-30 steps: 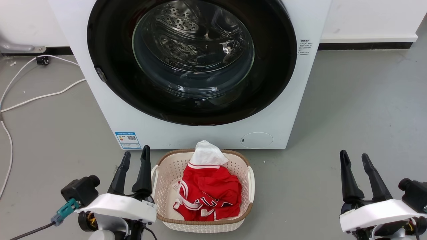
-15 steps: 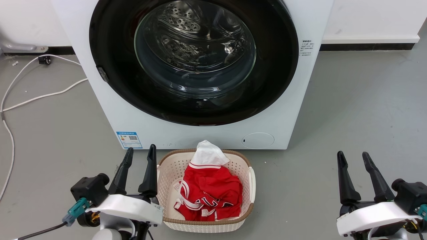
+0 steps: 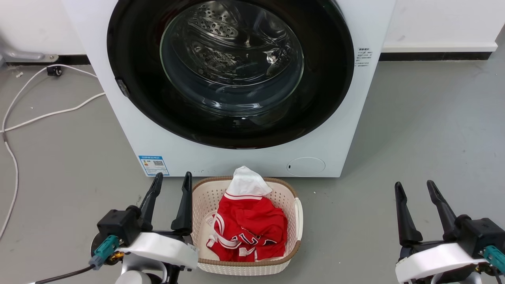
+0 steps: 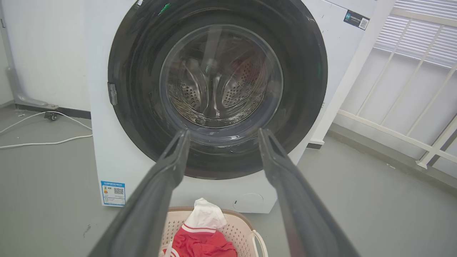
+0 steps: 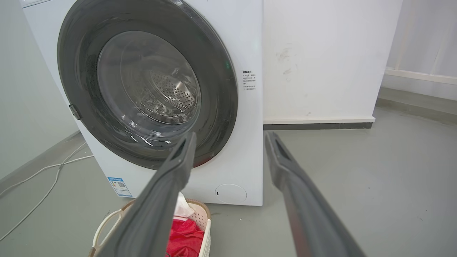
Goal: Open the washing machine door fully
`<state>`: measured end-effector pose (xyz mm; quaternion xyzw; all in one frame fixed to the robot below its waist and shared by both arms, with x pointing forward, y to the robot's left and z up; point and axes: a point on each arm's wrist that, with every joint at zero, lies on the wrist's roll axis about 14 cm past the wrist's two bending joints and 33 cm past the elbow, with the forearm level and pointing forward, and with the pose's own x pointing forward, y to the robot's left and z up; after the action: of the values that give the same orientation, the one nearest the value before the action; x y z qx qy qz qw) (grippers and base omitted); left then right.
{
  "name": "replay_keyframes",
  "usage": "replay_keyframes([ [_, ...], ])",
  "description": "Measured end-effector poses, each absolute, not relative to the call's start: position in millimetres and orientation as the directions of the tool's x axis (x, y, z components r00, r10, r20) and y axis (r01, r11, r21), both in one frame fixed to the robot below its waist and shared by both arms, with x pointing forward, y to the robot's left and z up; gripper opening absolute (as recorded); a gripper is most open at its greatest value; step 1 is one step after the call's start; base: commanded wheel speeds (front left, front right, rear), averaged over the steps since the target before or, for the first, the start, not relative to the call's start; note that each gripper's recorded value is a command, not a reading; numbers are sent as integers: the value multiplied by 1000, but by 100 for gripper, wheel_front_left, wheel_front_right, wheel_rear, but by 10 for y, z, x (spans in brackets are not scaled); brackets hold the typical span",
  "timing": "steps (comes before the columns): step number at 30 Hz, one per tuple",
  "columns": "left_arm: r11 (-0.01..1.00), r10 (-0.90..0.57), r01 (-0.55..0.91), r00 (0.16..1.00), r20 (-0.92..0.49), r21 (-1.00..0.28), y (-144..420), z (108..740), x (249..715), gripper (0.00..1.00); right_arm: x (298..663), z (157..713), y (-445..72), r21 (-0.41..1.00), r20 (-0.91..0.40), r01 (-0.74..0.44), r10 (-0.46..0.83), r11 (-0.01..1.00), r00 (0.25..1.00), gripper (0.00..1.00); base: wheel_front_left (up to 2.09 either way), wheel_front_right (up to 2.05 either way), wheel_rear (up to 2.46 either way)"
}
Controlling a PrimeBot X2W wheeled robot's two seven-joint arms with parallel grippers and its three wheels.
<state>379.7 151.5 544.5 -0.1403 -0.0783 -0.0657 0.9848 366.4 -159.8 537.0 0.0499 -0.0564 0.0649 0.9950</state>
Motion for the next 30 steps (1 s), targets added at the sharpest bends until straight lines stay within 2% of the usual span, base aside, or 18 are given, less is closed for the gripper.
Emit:
replay_keyframes([
  [30, 989, -136, 146, 971, 199, -38, 1483, 5465, 3760, 100, 3650, 5363, -1497, -84, 123, -160, 170, 983, 978, 100, 0, 0, 0],
])
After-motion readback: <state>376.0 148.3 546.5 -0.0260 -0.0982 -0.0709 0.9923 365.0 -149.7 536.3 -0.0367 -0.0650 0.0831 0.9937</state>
